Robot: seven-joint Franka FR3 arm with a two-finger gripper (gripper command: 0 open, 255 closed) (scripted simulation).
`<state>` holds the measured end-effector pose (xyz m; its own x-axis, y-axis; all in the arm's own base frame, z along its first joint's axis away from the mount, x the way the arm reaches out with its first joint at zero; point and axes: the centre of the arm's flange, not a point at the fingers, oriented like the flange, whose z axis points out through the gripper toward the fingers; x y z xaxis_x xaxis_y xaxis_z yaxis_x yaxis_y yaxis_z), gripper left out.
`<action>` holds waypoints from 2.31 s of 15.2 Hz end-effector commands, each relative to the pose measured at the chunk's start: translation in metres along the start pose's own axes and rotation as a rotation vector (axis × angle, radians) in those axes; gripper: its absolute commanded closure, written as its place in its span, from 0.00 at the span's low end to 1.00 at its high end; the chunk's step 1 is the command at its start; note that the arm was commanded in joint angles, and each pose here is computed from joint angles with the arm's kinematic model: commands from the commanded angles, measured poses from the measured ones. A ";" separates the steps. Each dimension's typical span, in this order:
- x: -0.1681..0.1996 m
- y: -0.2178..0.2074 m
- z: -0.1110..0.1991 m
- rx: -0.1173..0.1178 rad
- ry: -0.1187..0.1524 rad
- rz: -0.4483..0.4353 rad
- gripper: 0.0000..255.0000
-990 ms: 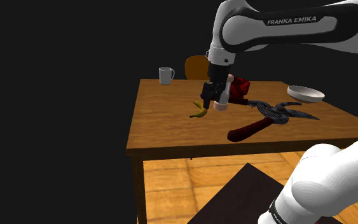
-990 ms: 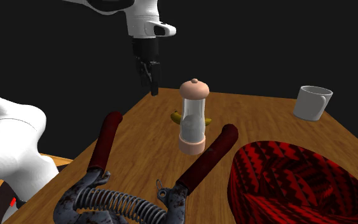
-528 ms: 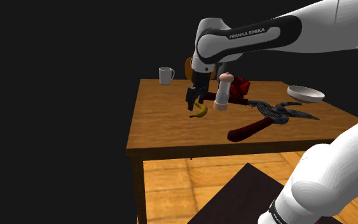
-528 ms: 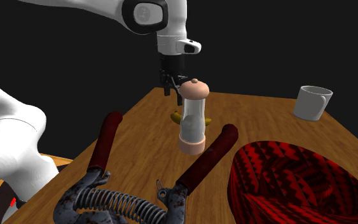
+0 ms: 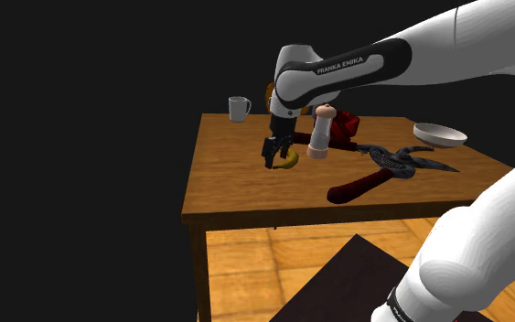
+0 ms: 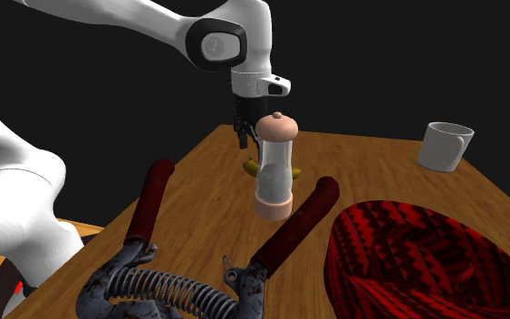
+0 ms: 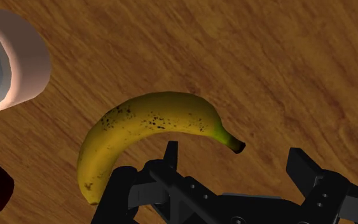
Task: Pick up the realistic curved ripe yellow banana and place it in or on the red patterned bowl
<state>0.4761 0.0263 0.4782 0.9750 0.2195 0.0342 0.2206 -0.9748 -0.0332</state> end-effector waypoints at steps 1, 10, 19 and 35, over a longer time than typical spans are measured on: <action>0.000 0.001 0.007 0.000 0.001 0.000 0.00; 0.000 0.001 0.007 0.000 0.000 0.000 1.00; 0.000 0.000 0.002 0.000 0.001 0.000 1.00; 0.003 -0.002 -0.083 0.000 0.001 0.000 1.00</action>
<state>0.4766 0.0258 0.5551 0.9750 0.2195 0.0352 0.2206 -0.9748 -0.0329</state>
